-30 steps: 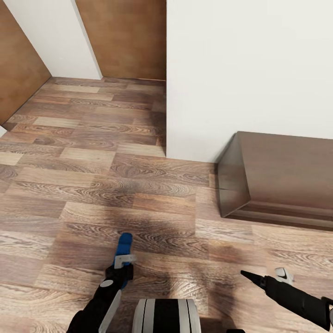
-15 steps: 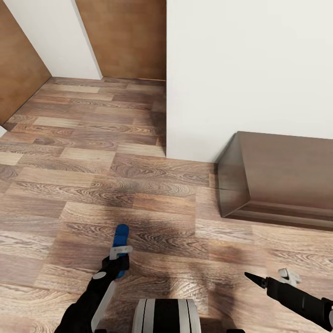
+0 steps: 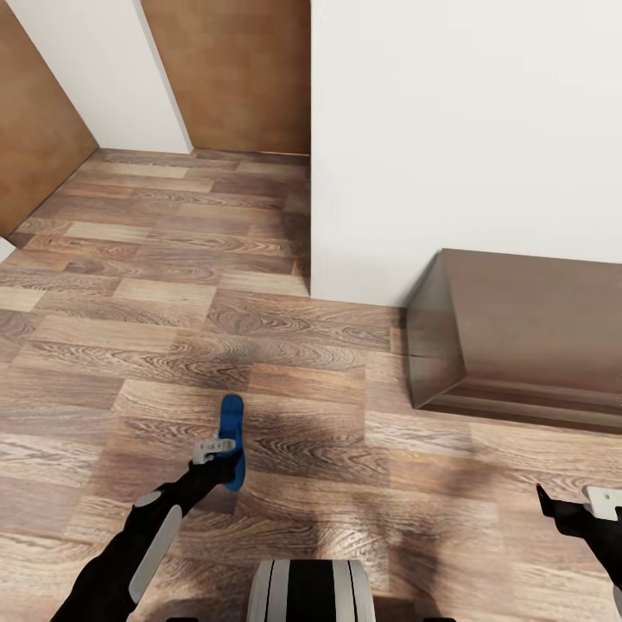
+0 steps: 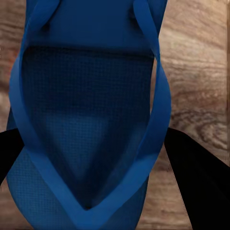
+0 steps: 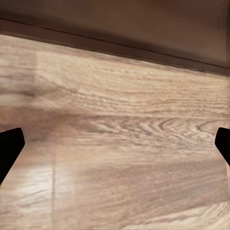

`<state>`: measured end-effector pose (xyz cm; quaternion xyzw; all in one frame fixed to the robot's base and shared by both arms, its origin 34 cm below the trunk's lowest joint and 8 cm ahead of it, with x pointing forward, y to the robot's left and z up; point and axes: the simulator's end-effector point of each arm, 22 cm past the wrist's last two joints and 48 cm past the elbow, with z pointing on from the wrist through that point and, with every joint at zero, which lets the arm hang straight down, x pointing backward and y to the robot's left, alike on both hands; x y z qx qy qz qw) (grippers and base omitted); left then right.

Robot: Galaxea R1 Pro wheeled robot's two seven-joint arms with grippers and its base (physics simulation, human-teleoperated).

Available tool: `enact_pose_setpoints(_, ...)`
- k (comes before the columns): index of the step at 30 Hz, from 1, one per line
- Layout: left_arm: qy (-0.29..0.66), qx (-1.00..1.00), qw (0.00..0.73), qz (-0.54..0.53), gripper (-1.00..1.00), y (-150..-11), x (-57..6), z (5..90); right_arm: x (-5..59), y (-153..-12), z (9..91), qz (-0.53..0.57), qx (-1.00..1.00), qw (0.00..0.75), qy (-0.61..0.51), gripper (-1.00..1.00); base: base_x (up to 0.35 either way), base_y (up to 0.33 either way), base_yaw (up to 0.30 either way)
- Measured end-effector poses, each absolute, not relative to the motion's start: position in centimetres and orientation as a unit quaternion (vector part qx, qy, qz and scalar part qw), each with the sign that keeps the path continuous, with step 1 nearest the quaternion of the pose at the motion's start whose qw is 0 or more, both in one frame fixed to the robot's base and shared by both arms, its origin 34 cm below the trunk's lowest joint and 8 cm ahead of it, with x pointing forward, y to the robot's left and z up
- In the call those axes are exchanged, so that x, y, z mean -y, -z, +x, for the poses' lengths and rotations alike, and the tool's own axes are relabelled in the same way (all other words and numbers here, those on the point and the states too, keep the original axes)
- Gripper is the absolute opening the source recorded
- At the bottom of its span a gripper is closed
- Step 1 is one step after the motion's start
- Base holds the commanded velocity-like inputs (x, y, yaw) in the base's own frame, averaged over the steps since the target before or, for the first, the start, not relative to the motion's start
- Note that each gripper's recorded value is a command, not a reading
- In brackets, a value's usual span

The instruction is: In the bedroom, move the book from the bed onto either nightstand, and place the two sandals side by side next to the bed.

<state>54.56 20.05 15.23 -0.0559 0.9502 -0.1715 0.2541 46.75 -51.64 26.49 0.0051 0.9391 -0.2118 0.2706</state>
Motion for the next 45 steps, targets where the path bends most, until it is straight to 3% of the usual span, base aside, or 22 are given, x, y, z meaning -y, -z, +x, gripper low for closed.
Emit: enact_pose_setpoints(45,0.177,-0.923,0.339,-0.040,-1.00,-24.7,-19.9,59.9,51.6,-34.3,50.2,0.025,-0.910,0.356,0.210,1.00,0.000,0.000,0.000)
